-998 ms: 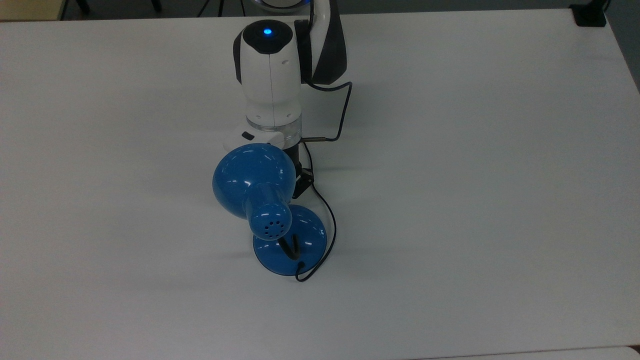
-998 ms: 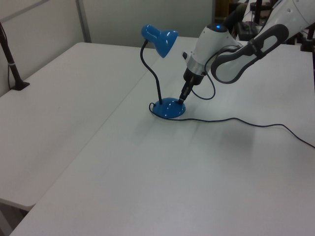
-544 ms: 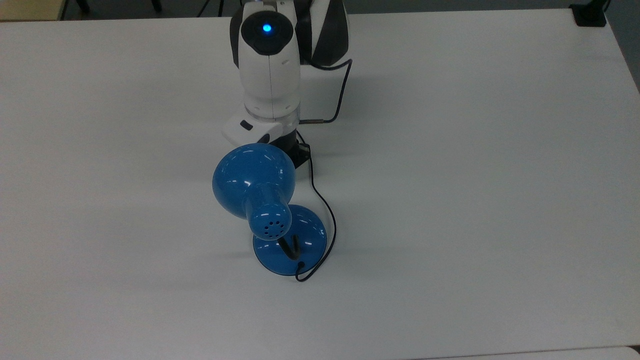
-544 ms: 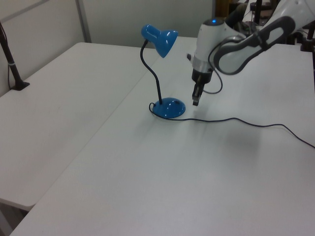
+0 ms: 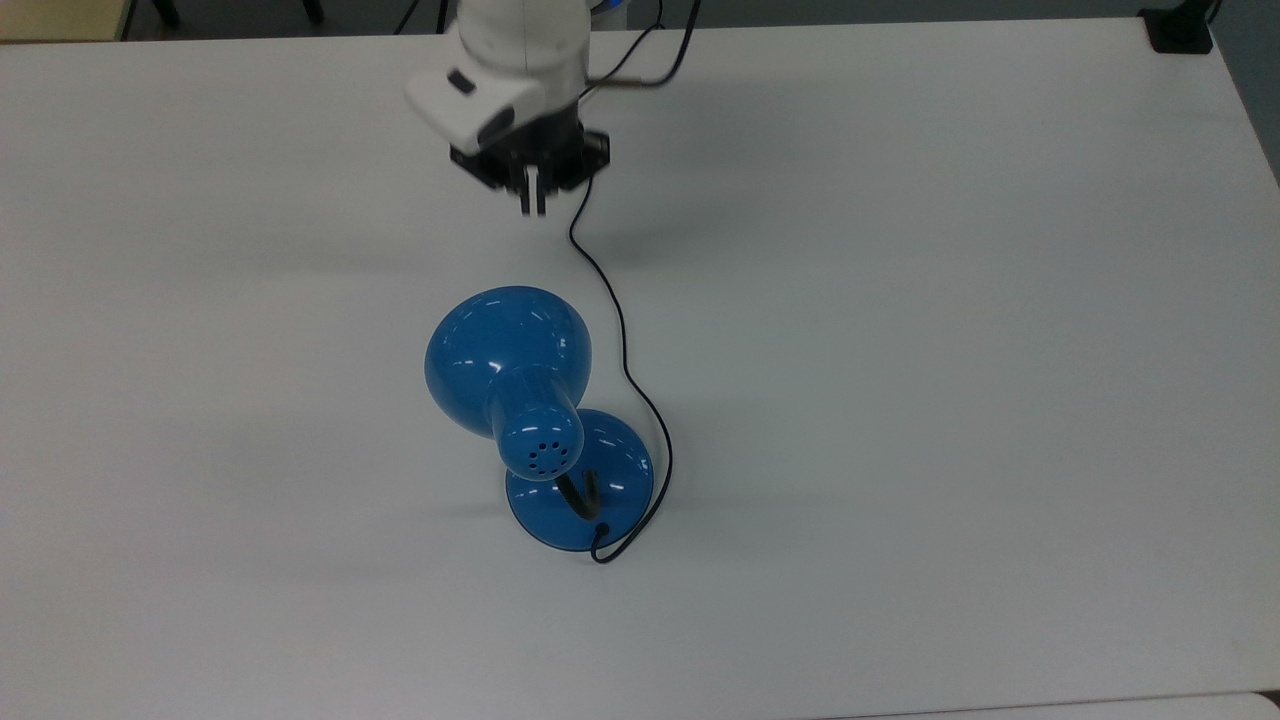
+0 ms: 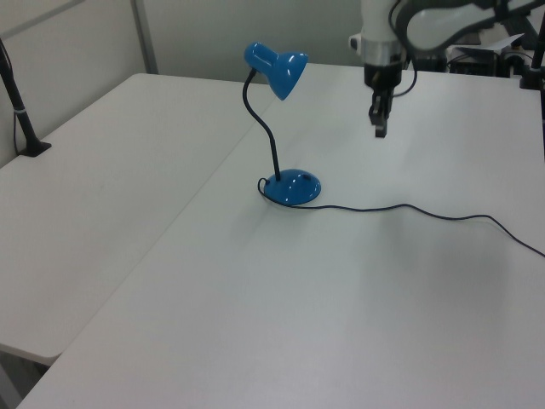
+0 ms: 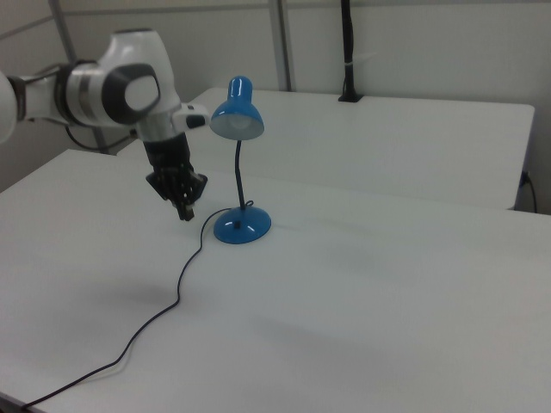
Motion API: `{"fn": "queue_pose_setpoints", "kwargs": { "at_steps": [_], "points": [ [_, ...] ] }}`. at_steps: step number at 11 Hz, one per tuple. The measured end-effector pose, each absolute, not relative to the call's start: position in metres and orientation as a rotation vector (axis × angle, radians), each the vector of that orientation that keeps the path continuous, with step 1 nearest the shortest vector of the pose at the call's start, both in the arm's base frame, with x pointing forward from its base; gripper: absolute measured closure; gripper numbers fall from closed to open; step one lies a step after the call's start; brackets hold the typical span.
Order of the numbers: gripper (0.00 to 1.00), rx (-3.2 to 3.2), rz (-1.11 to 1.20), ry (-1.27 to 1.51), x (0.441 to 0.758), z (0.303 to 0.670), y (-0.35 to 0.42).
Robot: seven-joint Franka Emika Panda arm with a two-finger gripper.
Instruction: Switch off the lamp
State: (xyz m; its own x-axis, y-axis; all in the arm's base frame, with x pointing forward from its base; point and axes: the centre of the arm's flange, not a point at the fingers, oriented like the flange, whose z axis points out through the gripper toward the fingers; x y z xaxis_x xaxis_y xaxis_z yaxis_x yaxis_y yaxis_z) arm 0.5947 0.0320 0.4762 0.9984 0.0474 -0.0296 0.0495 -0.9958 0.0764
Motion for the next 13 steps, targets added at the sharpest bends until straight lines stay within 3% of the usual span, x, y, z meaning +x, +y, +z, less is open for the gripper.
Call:
{"fn": "queue_pose_setpoints", "kwargs": {
  "at_steps": [1, 3, 5, 7, 13],
  "points": [
    [0.82, 3.059, -0.068, 0.058, 0.586, 0.503, 0.029],
    [0.54, 3.055, -0.052, 0.04, 0.572, 0.548, 0.026],
    [0.23, 3.044, -0.048, 0.031, 0.561, 0.566, 0.023],
    [0.0, 3.039, -0.037, 0.01, 0.561, 0.571, 0.014],
    [0.0, 3.04, -0.008, -0.035, 0.563, 0.581, -0.002]
  ]
}}
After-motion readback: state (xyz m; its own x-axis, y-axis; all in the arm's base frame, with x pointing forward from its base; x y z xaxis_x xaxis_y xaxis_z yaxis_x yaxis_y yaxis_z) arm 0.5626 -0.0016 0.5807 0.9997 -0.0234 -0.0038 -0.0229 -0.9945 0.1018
